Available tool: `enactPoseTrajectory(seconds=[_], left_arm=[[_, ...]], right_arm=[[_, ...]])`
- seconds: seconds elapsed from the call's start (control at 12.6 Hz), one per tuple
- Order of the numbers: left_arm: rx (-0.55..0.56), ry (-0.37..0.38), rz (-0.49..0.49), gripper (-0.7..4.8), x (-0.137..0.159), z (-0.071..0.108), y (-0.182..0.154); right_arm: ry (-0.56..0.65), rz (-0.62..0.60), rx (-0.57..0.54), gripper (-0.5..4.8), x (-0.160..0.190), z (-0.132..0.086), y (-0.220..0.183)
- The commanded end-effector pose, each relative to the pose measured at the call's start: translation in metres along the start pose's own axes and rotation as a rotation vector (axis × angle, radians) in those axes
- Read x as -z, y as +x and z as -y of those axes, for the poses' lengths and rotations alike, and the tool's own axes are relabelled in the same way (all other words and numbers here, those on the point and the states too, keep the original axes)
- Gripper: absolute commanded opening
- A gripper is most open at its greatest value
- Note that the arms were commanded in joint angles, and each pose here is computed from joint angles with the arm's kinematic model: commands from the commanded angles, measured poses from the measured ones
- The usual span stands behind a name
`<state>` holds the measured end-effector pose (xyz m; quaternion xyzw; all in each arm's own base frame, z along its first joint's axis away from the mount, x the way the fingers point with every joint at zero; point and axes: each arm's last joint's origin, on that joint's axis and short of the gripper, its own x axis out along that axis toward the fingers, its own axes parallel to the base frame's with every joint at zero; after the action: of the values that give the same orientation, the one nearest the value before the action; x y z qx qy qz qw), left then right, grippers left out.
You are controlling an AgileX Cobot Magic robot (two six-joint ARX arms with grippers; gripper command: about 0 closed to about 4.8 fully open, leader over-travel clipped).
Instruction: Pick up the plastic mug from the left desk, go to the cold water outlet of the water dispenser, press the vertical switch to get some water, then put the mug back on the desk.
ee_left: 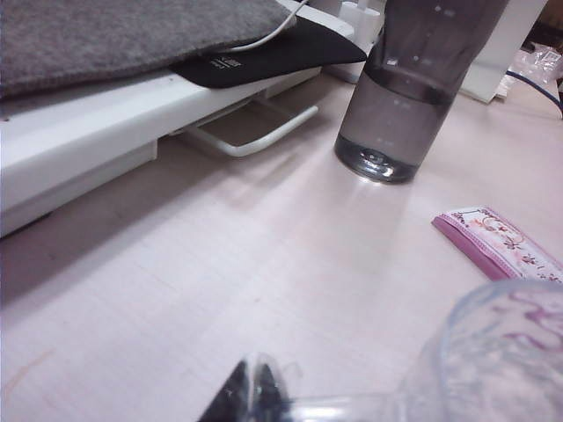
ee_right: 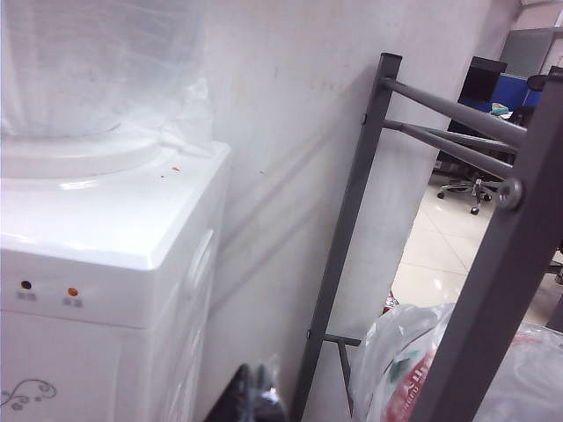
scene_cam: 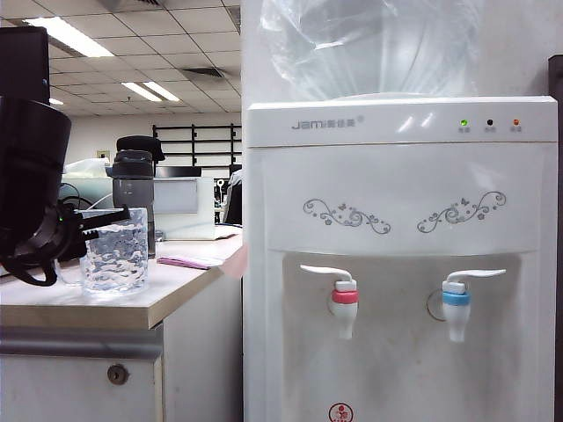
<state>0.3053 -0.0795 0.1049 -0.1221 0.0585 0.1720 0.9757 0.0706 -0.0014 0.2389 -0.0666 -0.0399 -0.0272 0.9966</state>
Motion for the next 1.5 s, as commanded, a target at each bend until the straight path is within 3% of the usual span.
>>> enactPoseTrajectory(seconds=[0.08, 0.87, 0.95, 1.03, 1.5], left_arm=[[0.017, -0.051, 0.054, -0.05, -0.0082, 0.0032, 0.0010], [0.007, -0.029, 0.025, -0.05, -0.0049, 0.0021, 0.0011], [0.007, -0.029, 0.025, 0.26, -0.0049, 0.0021, 0.0011], [0.007, -0.029, 0.025, 1.05, -0.0049, 0.0021, 0.0011], [-0.016, -0.028, 0.048, 1.31, -0.0065, 0.0023, 0.0001]], right_arm=[[0.006, 0.013, 0.002, -0.01, -0.0018, 0.0003, -0.0003], [0.006, 0.013, 0.002, -0.01, -0.0018, 0.0003, -0.0003], [0.006, 0.013, 0.002, -0.01, -0.0018, 0.0003, -0.0003], [0.006, 0.013, 0.002, -0.01, -0.0018, 0.0003, -0.0003], [0.006, 0.013, 0.002, -0.01, -0.0018, 0.0003, -0.0003]])
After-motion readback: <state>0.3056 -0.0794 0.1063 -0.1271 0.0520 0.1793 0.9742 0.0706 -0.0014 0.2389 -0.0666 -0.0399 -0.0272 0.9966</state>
